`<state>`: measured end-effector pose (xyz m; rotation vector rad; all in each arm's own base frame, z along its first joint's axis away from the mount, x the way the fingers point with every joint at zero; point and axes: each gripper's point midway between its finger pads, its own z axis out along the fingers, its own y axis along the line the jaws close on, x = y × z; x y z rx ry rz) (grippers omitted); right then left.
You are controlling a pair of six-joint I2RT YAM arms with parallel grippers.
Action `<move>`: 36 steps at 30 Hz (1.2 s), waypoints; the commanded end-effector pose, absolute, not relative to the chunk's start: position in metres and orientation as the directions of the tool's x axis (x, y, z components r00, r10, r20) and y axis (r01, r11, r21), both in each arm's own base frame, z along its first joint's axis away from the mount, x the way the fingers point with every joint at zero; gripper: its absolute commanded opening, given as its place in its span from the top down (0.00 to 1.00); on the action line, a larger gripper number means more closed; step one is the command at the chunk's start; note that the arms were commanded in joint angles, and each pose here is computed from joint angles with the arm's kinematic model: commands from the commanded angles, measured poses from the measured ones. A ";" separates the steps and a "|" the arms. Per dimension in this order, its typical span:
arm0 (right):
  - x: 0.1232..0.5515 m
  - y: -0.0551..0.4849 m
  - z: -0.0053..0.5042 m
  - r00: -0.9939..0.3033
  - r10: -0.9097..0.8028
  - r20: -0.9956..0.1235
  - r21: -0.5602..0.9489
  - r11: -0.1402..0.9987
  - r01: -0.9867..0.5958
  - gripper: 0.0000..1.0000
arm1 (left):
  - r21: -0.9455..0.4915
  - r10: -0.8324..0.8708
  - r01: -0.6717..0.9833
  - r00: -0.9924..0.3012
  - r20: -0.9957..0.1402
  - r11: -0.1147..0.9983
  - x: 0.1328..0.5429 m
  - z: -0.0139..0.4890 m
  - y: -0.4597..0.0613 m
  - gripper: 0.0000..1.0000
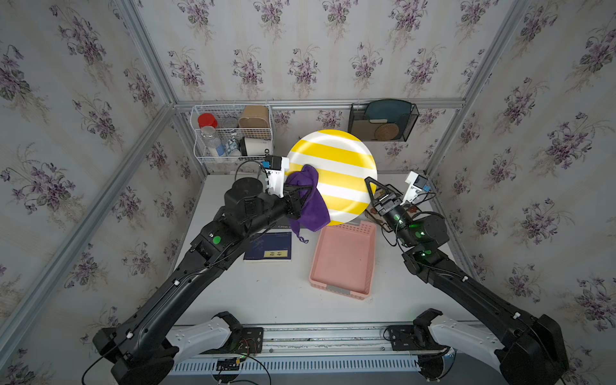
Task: Wipe the wet plate dry
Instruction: Wipe the plate with towel.
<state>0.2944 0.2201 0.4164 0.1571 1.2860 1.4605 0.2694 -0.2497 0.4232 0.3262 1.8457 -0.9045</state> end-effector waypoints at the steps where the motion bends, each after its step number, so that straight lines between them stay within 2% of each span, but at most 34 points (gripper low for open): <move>1: 0.276 0.237 0.439 -0.366 0.766 -0.528 0.705 0.155 -0.692 1.00 | -0.290 -0.020 0.569 -0.432 -0.902 0.769 0.281 0.396 -0.243 1.00; 6: 0.276 0.219 0.456 -0.310 0.821 -0.480 0.704 0.150 -0.695 1.00 | -0.411 0.058 0.710 -0.535 -0.843 0.572 0.252 0.369 -0.315 1.00; 8: 0.279 0.203 0.465 -0.270 0.836 -0.478 0.699 0.176 -0.693 1.00 | -0.412 0.089 0.726 -0.542 -0.835 0.551 0.245 0.361 -0.327 1.00; 12: 0.279 0.189 0.464 -0.237 0.829 -0.507 0.701 0.237 -0.673 1.00 | -0.362 0.011 0.621 -0.513 -0.859 0.695 0.271 0.368 -0.281 1.00; 15: 0.276 0.203 0.452 -0.291 0.785 -0.547 0.704 0.244 -0.667 1.00 | -0.369 -0.057 0.553 -0.500 -0.864 0.747 0.284 0.377 -0.245 1.00; 17: 0.269 0.223 0.445 -0.332 0.763 -0.555 0.705 0.220 -0.674 1.00 | -0.363 -0.040 0.569 -0.500 -0.865 0.738 0.284 0.377 -0.247 1.00; 20: 0.261 0.249 0.444 -0.372 0.737 -0.564 0.691 0.175 -0.701 1.00 | -0.415 0.015 0.633 -0.558 -0.829 0.654 0.272 0.360 -0.284 1.00; 24: 0.259 0.244 0.459 -0.352 0.775 -0.525 0.677 0.130 -0.724 1.00 | -0.401 0.086 0.682 -0.561 -0.823 0.612 0.261 0.345 -0.321 1.00; 29: 0.263 0.238 0.448 -0.303 0.741 -0.600 0.672 0.260 -0.694 1.00 | -0.406 -0.060 0.463 -0.598 -0.799 0.788 0.306 0.352 -0.247 1.00; 33: 0.251 0.263 0.422 -0.368 0.640 -0.674 0.647 0.271 -0.713 1.00 | -0.413 -0.125 0.425 -0.559 -0.819 0.805 0.318 0.373 -0.206 1.00; 36: 0.235 0.293 0.411 -0.416 0.569 -0.709 0.626 0.236 -0.744 1.00 | -0.446 -0.059 0.507 -0.609 -0.791 0.738 0.314 0.368 -0.230 1.00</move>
